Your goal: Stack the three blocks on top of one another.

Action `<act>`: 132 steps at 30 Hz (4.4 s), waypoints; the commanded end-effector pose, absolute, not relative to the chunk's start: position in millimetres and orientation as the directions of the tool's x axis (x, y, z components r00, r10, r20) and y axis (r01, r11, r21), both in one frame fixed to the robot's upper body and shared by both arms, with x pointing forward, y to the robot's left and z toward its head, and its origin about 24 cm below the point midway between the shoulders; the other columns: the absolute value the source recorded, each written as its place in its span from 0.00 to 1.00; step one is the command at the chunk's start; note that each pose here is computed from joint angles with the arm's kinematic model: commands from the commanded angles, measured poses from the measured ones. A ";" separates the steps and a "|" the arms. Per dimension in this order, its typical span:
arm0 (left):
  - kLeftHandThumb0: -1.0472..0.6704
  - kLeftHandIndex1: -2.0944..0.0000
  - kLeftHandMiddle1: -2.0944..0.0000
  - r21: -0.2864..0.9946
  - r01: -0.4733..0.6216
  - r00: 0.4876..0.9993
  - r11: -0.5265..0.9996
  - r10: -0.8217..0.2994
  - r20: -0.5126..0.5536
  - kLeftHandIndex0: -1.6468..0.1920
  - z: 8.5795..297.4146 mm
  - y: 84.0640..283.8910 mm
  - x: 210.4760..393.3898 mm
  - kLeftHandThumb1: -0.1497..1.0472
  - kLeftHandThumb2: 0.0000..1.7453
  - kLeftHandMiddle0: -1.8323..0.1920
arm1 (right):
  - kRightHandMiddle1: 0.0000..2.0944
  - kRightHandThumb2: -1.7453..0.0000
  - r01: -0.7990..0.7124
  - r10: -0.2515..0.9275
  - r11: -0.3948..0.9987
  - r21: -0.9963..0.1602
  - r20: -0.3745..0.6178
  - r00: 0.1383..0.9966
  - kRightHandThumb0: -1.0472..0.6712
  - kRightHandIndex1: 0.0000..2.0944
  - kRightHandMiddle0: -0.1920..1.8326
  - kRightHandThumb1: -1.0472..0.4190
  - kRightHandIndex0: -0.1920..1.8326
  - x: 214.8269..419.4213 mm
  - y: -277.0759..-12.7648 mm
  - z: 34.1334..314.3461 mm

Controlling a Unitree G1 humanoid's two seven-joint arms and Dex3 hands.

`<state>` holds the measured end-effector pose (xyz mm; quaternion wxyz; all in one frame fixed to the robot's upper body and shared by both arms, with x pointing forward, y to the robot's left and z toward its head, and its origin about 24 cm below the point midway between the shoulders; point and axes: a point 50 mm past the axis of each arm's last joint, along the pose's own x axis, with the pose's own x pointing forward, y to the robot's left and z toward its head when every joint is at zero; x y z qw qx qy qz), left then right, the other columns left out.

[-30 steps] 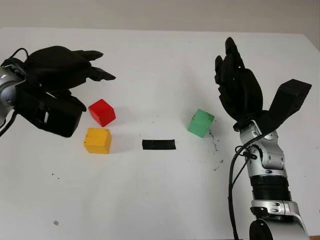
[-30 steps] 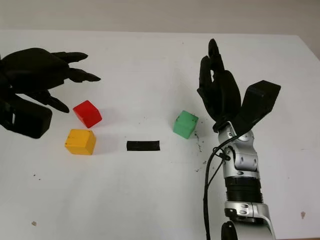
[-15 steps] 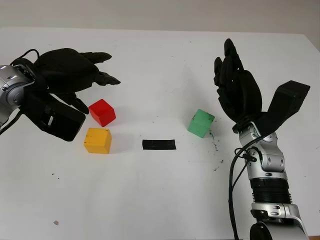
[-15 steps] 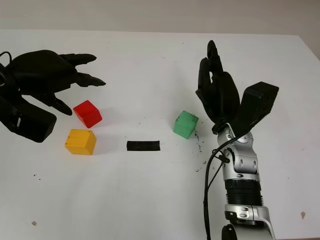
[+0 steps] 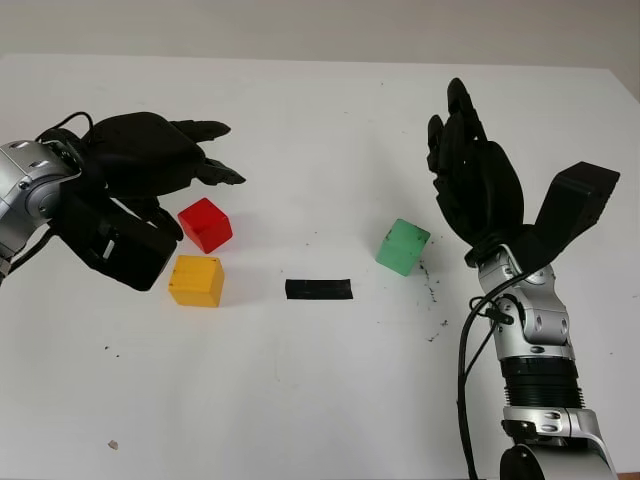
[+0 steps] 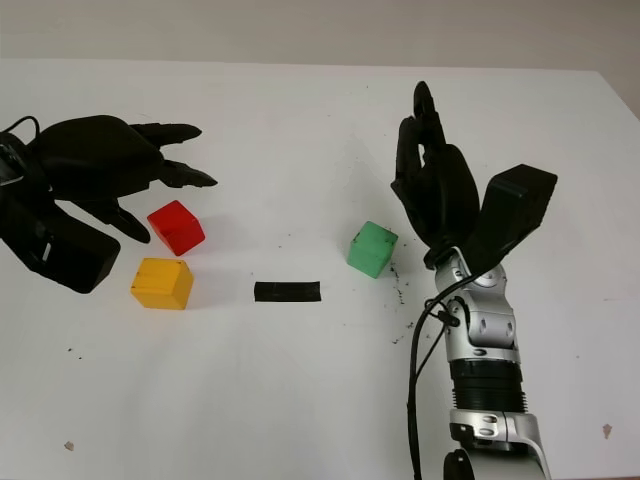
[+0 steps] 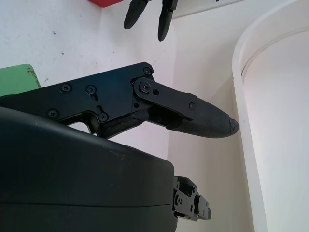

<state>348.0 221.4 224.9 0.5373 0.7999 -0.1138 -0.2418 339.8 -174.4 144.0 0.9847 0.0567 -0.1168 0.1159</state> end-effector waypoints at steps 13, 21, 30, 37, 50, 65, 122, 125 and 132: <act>0.28 0.59 0.97 0.927 0.059 0.848 -0.371 -0.471 -0.243 0.70 206.5 216.8 351.9 0.91 0.03 0.87 | 0.00 0.58 -0.241 0.213 0.967 0.079 0.268 0.940 0.20 0.00 0.00 0.00 0.00 338.0 -177.0 149.5; 0.35 0.47 0.96 0.927 0.016 0.847 -0.374 -0.487 -0.211 0.67 204.4 215.2 352.3 0.93 0.03 0.82 | 0.00 0.56 -0.241 0.218 0.969 0.058 0.270 0.938 0.21 0.00 0.00 0.00 0.00 336.4 -178.7 149.2; 0.36 0.46 0.97 0.893 -0.070 0.848 -0.444 -0.498 -0.181 0.67 201.1 216.8 353.0 0.93 0.03 0.79 | 0.00 0.56 -0.233 0.207 0.970 0.068 0.270 0.940 0.19 0.00 0.00 0.00 0.00 336.5 -179.3 149.5; 0.38 0.50 0.97 0.880 -0.106 0.842 -0.463 -0.513 -0.168 0.64 203.3 214.7 351.3 0.93 0.03 0.79 | 0.00 0.57 -0.231 0.202 0.970 0.077 0.274 0.940 0.18 0.00 0.00 0.00 0.00 336.3 -178.7 148.6; 0.34 0.37 0.97 0.934 -0.300 0.722 -0.192 -0.686 0.091 0.67 252.9 184.2 327.0 0.92 0.03 0.77 | 0.00 0.55 -0.232 0.203 0.969 0.085 0.264 0.943 0.22 0.00 0.00 0.00 0.00 335.0 -175.9 148.2; 0.31 0.31 0.97 0.965 -0.234 0.546 -0.115 -0.837 0.033 0.68 234.9 118.1 302.6 0.91 0.03 0.78 | 0.00 0.56 -0.240 0.211 0.968 0.081 0.262 0.942 0.20 0.00 0.00 0.00 0.00 333.0 -173.8 147.1; 0.32 0.97 0.98 0.838 -0.353 0.504 -0.417 -0.839 -0.205 0.89 216.7 107.2 305.2 0.85 0.03 0.93 | 0.00 0.57 -0.237 0.207 0.967 0.092 0.258 0.944 0.19 0.00 0.00 0.00 0.00 334.4 -174.2 147.3; 0.29 0.97 0.98 0.844 -0.354 0.540 -0.402 -0.825 -0.167 0.90 226.2 114.9 302.6 0.84 0.03 0.93 | 0.00 0.58 -0.245 0.214 0.965 0.098 0.255 0.943 0.19 0.00 0.00 0.00 0.00 334.8 -173.0 147.0; 0.20 0.97 0.97 0.901 -0.293 0.613 -0.318 -0.786 -0.078 0.89 247.6 131.7 296.2 0.86 0.04 0.93 | 0.00 0.57 -0.250 0.218 0.963 0.099 0.253 0.943 0.21 0.00 0.00 0.00 0.00 335.2 -172.4 146.6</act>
